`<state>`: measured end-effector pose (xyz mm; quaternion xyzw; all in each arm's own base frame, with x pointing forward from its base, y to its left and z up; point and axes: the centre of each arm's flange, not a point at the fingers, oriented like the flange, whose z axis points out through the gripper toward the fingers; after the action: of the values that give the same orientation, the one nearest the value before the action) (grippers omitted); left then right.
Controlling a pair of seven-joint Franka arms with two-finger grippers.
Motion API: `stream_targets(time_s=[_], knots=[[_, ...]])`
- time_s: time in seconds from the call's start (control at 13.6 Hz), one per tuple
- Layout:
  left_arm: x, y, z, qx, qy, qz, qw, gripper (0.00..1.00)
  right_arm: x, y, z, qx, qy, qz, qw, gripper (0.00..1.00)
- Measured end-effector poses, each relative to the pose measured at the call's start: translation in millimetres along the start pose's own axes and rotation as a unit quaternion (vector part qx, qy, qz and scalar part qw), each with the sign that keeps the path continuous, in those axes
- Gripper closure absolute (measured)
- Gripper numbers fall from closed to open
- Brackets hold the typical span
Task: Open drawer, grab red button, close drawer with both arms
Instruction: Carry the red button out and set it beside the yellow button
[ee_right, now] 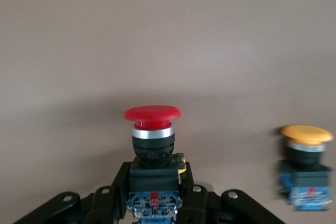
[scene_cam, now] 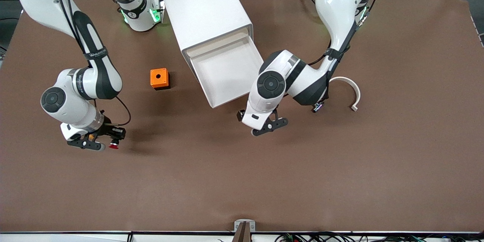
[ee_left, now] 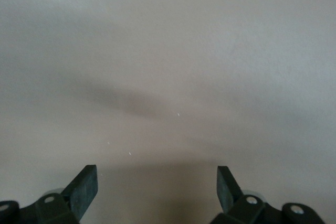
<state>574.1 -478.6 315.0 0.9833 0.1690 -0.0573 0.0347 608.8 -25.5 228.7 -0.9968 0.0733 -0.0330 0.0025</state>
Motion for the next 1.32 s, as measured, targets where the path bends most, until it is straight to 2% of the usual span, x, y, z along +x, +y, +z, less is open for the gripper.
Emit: stream_targets(time_s=[0.15,0.37,0.81,0.95,1.32], knots=[[-15.7,8.3,5.8,0.004,-0.002,0.012,1.000,0.00,-4.3,21.7,5.2,-0.001,-0.004,-0.004,1.000,0.59],[-38.2,20.3,13.1,0.008,-0.005,0.029,1.000,0.00,-6.0,20.7,5.9,-0.001,-0.006,-0.006,1.000,0.59],[-81.4,40.9,19.6,0.012,-0.006,0.061,0.998,0.00,-25.5,26.6,24.0,-0.002,-0.031,-0.002,1.000,0.59],[-97.3,47.5,22.2,0.013,-0.008,0.072,0.997,0.00,-30.8,27.1,28.8,-0.003,-0.030,-0.002,1.000,0.59],[-131.3,59.6,28.7,0.003,-0.043,0.076,0.996,0.00,-33.9,27.4,31.3,-0.003,-0.027,-0.001,1.000,0.59]])
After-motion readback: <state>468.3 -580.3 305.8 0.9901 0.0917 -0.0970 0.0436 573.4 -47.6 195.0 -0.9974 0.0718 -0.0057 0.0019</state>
